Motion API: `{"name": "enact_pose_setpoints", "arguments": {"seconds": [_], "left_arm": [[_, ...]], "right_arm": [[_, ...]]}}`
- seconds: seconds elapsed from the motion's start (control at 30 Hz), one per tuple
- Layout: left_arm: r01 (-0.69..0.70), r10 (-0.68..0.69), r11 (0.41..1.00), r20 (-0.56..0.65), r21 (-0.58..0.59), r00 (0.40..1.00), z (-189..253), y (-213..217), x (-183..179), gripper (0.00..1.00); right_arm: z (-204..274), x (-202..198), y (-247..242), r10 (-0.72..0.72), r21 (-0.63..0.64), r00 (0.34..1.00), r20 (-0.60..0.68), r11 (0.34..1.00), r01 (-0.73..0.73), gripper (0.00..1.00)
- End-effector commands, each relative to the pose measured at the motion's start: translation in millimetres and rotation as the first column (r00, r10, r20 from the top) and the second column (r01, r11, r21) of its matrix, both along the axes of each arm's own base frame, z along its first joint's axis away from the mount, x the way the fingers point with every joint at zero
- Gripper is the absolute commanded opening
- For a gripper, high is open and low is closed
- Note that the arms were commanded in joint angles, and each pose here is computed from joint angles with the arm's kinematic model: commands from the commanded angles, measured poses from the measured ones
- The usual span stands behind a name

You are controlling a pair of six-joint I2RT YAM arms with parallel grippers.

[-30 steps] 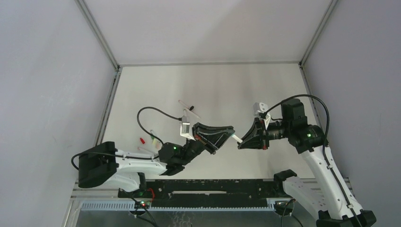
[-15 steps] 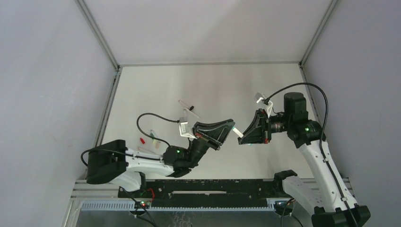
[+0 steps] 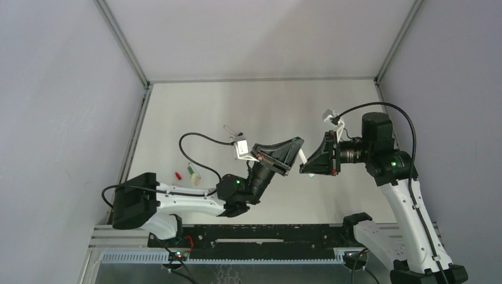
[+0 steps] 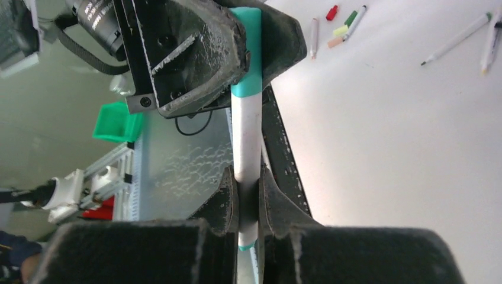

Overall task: Insert the pens into the pen caps
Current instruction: Press the pen cap onto the pen.

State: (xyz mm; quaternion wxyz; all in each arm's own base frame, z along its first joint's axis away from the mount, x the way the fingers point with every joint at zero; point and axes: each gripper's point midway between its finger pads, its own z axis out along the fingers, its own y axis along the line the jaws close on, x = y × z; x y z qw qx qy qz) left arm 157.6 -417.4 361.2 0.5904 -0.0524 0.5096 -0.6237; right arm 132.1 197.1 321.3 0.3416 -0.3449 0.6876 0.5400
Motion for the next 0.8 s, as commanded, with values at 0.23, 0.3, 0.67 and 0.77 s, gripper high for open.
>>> {"name": "enact_pose_setpoints", "arguments": {"seconds": [0.23, 0.3, 0.67, 0.77], "left_arm": [[0.47, -0.466, 0.555, -0.213, 0.686, 0.859, -254.3, -9.8, -148.2, 0.0], [0.44, -0.455, 0.632, -0.154, 0.638, 0.877, -228.4, -8.9, -141.1, 0.0], [0.215, -0.243, 0.895, 0.021, 0.391, 0.97, -110.7, 33.3, -87.7, 0.34], [0.169, -0.188, 0.924, 0.024, 0.342, 0.982, -101.3, 53.9, -78.1, 0.5]], "right_arm": [[62.2, 72.2, -3.4, -0.146, 0.093, 0.931, 0.335, 0.988, 0.121, 0.0], [43.5, 67.3, 0.9, -0.095, 0.048, 0.932, 0.35, 0.995, 0.083, 0.0], [-11.8, 32.2, 12.1, 0.126, -0.004, 0.919, 0.372, 0.991, -0.134, 0.0], [-19.4, 26.1, 12.1, 0.153, -0.011, 0.908, 0.389, 0.987, -0.162, 0.0]]}}
